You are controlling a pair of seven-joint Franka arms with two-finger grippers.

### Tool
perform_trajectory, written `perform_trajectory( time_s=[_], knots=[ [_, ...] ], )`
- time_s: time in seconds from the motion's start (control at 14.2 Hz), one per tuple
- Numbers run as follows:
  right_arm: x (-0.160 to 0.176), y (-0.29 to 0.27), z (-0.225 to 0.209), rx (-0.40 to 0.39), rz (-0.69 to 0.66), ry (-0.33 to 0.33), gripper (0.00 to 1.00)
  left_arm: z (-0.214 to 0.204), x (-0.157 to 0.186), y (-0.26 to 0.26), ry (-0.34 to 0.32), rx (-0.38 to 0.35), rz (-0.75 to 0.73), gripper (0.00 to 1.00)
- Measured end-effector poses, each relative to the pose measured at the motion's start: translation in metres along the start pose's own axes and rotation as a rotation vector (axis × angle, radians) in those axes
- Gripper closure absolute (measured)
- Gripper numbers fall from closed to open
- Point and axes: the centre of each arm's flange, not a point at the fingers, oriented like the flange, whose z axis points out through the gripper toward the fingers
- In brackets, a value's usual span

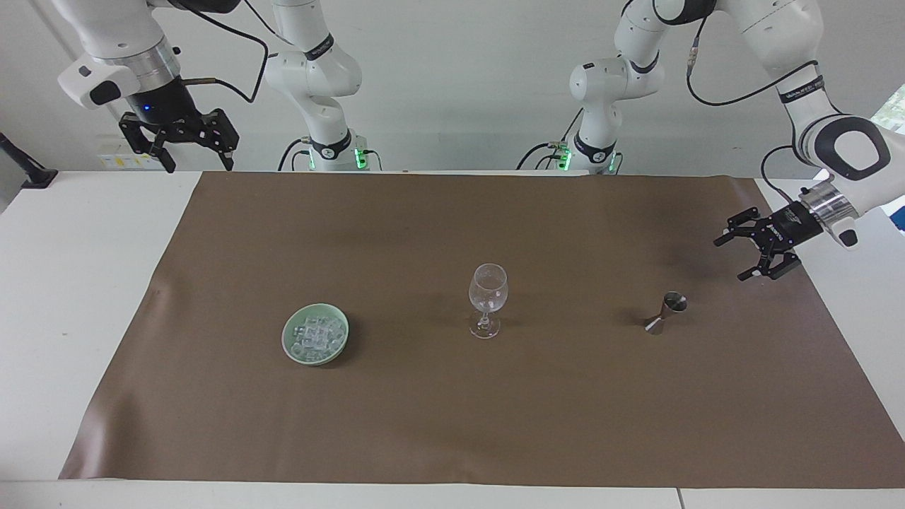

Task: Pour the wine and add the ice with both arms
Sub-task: 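Move the open left gripper toward the small silver metal cup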

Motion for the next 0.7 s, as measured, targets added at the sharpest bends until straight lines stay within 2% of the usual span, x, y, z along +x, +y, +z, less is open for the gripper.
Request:
perform_trajectory(
  time_s=[0.49,0.7],
  knots=[
    [0.000,0.000,0.000,0.000,0.000,0.000,0.00,0.018,0.017,-0.009,-0.089,-0.069,-0.147,0.00],
    [0.000,0.000,0.000,0.000,0.000,0.000,0.00,0.035,0.029,-0.016,-0.155,-0.092,-0.210,0.00]
  ],
)
